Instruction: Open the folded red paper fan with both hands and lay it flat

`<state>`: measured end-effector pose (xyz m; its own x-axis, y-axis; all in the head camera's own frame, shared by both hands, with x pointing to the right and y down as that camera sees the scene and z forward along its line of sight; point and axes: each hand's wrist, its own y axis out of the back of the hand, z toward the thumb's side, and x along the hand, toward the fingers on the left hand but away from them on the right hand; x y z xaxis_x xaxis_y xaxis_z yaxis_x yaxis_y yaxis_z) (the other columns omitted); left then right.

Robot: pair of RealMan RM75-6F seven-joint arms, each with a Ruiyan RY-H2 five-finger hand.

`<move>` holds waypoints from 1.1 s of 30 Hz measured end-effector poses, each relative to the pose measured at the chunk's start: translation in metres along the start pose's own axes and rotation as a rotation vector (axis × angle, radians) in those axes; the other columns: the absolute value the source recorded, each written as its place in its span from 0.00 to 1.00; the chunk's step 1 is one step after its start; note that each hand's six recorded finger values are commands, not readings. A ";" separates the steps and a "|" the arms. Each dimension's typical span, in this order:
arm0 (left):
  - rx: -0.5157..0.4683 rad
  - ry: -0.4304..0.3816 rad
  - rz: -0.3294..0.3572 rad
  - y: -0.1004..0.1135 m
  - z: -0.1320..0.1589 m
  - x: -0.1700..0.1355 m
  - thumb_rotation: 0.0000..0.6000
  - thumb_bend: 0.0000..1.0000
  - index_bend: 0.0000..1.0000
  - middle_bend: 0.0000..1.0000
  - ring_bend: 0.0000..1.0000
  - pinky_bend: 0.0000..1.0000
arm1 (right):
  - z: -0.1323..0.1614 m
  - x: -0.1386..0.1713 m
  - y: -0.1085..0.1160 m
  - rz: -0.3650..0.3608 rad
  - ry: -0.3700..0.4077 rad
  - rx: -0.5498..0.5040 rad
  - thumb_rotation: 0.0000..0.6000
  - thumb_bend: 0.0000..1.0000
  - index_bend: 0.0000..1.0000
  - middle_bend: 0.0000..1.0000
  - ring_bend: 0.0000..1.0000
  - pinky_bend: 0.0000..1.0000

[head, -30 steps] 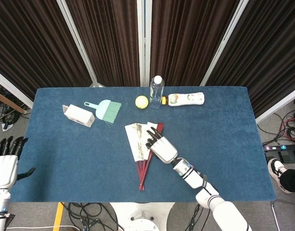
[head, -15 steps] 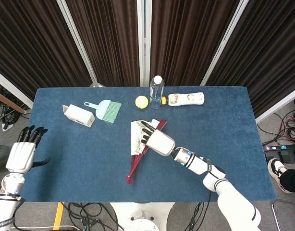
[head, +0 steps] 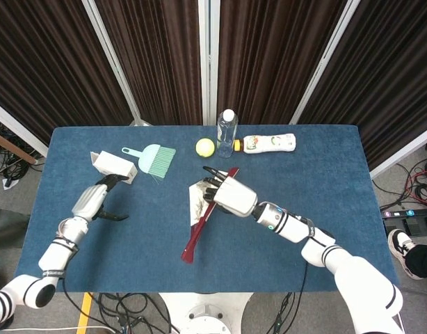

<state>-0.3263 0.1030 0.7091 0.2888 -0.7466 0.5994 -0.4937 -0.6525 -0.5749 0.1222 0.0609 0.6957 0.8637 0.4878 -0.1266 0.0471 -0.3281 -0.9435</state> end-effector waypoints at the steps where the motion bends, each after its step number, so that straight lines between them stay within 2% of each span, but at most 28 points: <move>1: -0.039 -0.013 -0.011 -0.004 0.006 0.007 1.00 0.00 0.18 0.15 0.08 0.16 | -0.001 -0.001 0.005 -0.007 -0.003 -0.016 1.00 0.73 0.67 0.55 0.24 0.01; 5: -0.120 -0.062 -0.037 -0.020 0.028 0.028 1.00 0.00 0.18 0.16 0.09 0.20 | -0.001 -0.008 0.024 -0.026 -0.014 -0.069 1.00 0.73 0.66 0.55 0.24 0.01; 10: -0.230 -0.094 -0.039 -0.031 0.049 0.043 1.00 0.00 0.23 0.23 0.16 0.25 | 0.001 -0.021 0.047 -0.014 -0.044 -0.132 1.00 0.73 0.66 0.55 0.23 0.01; 14: -0.299 -0.100 -0.058 -0.038 0.064 0.051 1.00 0.00 0.25 0.24 0.16 0.25 | 0.003 -0.034 0.064 0.017 -0.070 -0.132 1.00 0.73 0.66 0.55 0.23 0.01; 19: -0.362 -0.084 -0.078 -0.046 0.072 0.054 1.00 0.00 0.26 0.24 0.16 0.25 | 0.005 -0.053 0.083 0.017 -0.104 -0.118 1.00 0.73 0.65 0.55 0.23 0.00; 30: -0.501 -0.080 -0.074 -0.057 0.088 0.062 1.00 0.00 0.26 0.26 0.16 0.26 | 0.014 -0.073 0.085 0.034 -0.149 -0.135 1.00 0.73 0.63 0.54 0.23 0.00; 33: -0.538 -0.081 -0.059 -0.060 0.091 0.064 1.00 0.00 0.27 0.28 0.19 0.28 | 0.017 -0.077 0.082 0.043 -0.157 -0.148 1.00 0.73 0.63 0.54 0.23 0.00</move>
<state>-0.2037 0.0826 0.7311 0.3803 -0.7320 0.5652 -0.8184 -0.5510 -0.1630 0.0511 0.0106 0.6227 0.7785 0.5868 -0.2228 0.0950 -0.4611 -0.8823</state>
